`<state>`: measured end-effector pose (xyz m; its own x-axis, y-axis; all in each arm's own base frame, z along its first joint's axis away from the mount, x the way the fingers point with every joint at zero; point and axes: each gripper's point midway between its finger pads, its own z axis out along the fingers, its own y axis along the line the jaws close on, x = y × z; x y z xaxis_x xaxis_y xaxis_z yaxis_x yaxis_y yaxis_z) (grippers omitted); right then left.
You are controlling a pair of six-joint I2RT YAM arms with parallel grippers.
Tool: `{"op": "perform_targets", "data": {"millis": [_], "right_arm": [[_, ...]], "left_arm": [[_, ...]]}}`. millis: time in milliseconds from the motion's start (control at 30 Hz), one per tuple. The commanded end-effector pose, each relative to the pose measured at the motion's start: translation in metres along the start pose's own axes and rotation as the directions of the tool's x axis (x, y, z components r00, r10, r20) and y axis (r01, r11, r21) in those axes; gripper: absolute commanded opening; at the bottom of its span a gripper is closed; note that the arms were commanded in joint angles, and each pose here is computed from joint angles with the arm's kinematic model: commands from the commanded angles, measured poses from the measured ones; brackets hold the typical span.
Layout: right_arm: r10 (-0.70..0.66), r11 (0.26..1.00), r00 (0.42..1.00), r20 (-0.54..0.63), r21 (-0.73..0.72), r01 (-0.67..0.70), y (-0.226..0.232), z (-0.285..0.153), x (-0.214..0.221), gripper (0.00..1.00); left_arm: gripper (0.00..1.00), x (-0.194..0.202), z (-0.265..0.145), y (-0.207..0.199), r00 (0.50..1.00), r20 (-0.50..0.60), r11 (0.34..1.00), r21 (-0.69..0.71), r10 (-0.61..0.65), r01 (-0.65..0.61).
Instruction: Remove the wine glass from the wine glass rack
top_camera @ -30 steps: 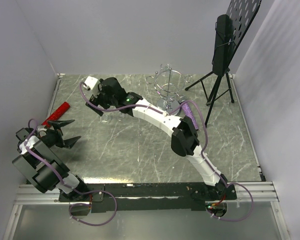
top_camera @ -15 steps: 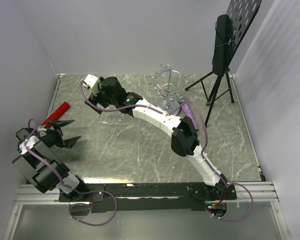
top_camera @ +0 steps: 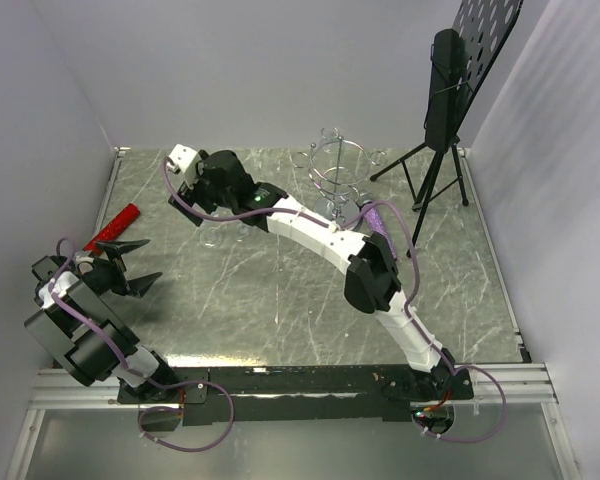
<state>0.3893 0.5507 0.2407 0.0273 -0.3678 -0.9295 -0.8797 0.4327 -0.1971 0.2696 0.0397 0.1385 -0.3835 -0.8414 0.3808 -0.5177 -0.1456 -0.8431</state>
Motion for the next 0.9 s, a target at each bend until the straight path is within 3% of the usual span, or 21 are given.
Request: {"op": "perform_targets", "data": {"millis": [0, 267, 467, 567, 733, 867], "right_arm": [[-0.002, 1.0, 0.986, 0.166, 0.026, -0.002, -0.007, -0.041, -0.08, 1.0], [-0.02, 0.998, 0.985, 0.171, 0.062, 0.009, -0.012, -0.079, -0.102, 1.0], [-0.084, 0.989, 0.99, 0.11, 0.126, 0.07, -0.031, -0.147, -0.099, 1.0], [-0.073, 0.981, 0.994, 0.087, 0.188, 0.056, -0.061, -0.193, -0.09, 1.0], [-0.047, 0.959, 0.999, 0.028, 0.281, 0.037, -0.117, -0.26, -0.062, 0.97], [-0.13, 0.936, 0.991, -0.01, 0.33, 0.126, -0.138, -0.283, -0.046, 0.91]], "left_arm": [[0.96, 0.002, -0.006, -0.013, 0.999, 0.014, 0.999, 0.022, 0.043, -0.043], [0.97, -0.011, -0.011, -0.033, 0.987, 0.077, 0.989, 0.003, 0.144, -0.145], [0.99, -0.031, -0.021, -0.054, 0.947, 0.112, 0.952, -0.099, 0.301, -0.291], [0.98, -0.046, -0.029, -0.063, 0.89, 0.149, 0.895, -0.193, 0.431, -0.402], [0.95, -0.062, -0.041, -0.066, 0.783, 0.118, 0.765, -0.346, 0.61, -0.544], [1.0, -0.078, -0.061, -0.074, 0.601, 0.129, 0.581, -0.473, 0.789, -0.662]]}}
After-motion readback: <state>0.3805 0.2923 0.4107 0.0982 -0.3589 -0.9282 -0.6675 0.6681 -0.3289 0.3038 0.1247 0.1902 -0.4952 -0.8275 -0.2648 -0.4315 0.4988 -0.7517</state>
